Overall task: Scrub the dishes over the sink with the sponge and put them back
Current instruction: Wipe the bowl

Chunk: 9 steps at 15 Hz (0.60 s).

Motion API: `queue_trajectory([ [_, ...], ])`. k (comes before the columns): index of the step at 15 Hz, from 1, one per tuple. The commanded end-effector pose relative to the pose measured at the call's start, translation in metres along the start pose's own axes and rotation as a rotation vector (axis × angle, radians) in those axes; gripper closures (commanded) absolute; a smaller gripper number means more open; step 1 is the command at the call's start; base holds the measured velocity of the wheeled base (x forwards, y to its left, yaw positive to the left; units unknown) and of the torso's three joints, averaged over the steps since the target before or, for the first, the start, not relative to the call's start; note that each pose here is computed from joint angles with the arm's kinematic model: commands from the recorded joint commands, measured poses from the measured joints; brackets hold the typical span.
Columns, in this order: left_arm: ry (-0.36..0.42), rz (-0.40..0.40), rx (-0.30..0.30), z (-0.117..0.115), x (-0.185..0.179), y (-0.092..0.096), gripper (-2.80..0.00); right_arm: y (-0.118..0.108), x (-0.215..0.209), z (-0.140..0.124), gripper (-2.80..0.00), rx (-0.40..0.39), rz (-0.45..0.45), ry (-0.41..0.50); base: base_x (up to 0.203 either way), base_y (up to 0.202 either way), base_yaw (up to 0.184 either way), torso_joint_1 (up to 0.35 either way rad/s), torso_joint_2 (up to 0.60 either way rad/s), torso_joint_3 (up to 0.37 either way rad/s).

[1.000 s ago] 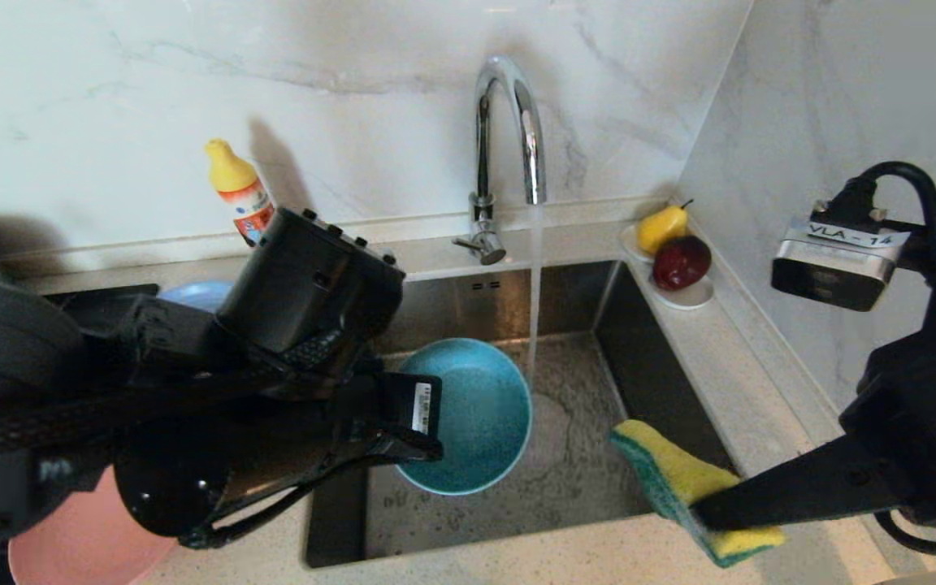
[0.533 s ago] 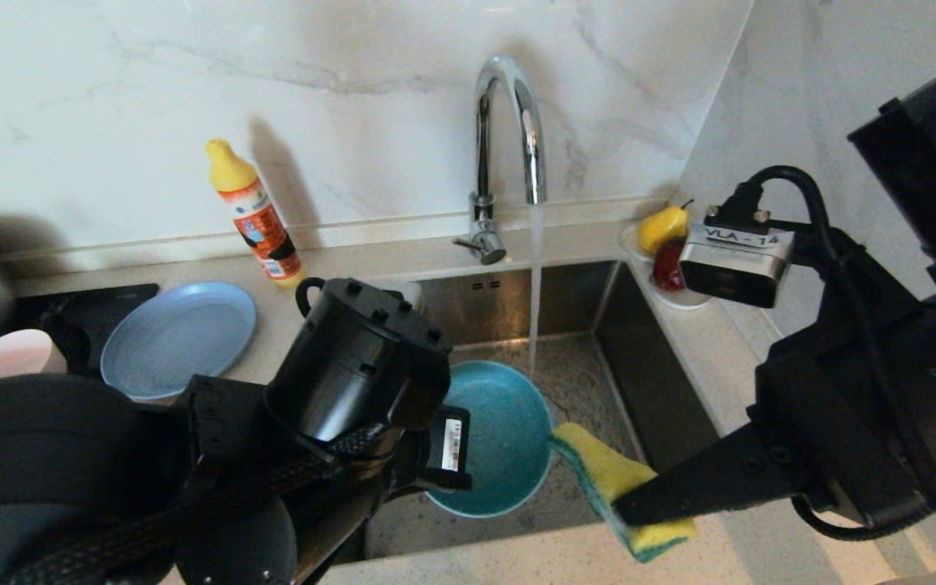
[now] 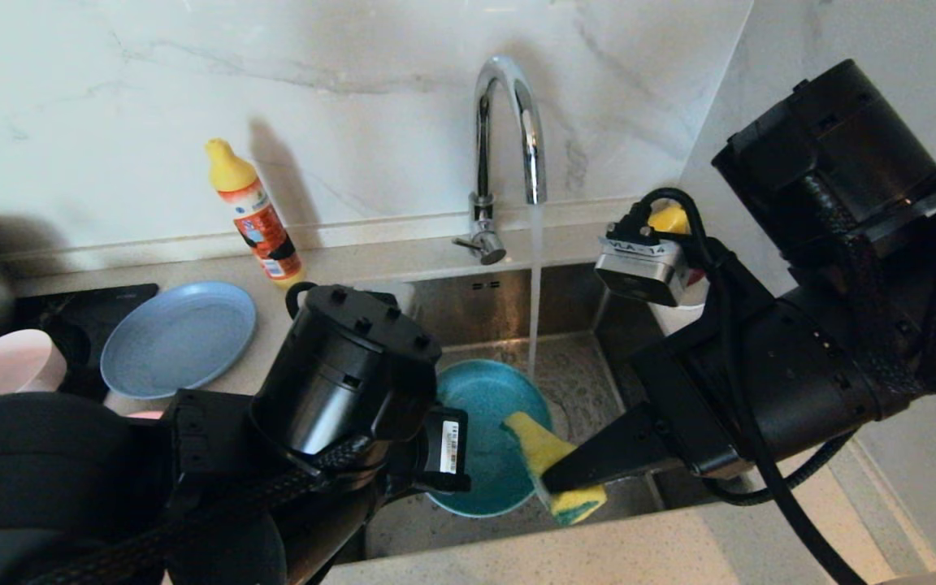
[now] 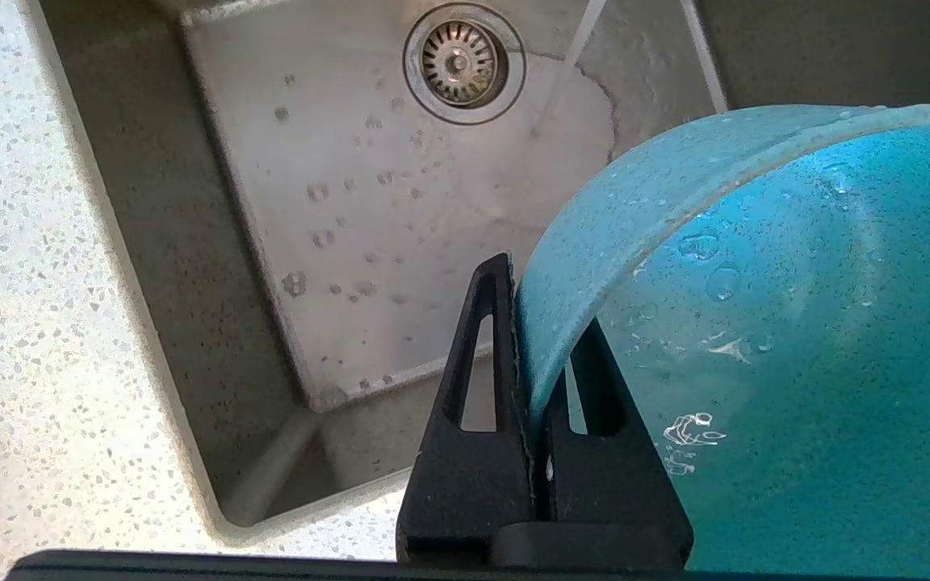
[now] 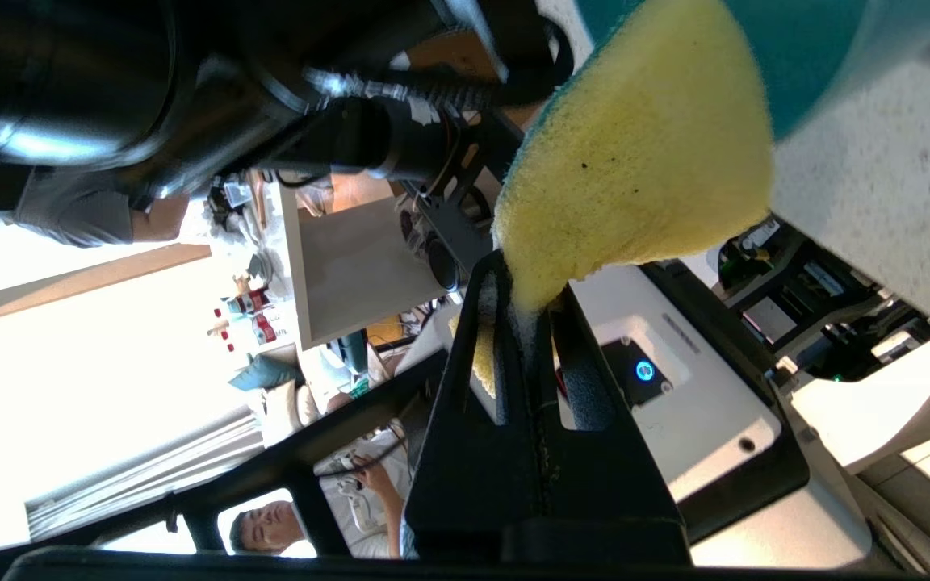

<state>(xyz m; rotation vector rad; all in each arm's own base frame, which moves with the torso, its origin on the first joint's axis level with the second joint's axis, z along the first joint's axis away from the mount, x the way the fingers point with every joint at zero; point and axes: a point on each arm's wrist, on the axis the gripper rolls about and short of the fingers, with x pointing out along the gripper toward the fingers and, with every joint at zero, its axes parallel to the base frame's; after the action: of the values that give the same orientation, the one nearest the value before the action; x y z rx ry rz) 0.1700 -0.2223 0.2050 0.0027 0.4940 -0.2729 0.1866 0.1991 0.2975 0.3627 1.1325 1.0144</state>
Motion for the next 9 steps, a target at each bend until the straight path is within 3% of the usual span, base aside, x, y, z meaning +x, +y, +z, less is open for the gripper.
queue_trajectory([
  [1, -0.010, -0.003, -0.008, 0.002, -0.003, 0.001, 0.00, -0.005, 0.012, 0.007, 0.00, 0.019, -0.012, 0.021, 0.000, 0.000, 0.000, 0.000, 0.00, 0.000],
  [9, 0.002, -0.023, 0.011, -0.005, -0.008, -0.002, 0.00, -0.015, 0.025, 0.024, 0.00, 0.040, -0.030, 0.012, 0.000, 0.000, 0.000, 0.000, 0.00, 0.000],
])
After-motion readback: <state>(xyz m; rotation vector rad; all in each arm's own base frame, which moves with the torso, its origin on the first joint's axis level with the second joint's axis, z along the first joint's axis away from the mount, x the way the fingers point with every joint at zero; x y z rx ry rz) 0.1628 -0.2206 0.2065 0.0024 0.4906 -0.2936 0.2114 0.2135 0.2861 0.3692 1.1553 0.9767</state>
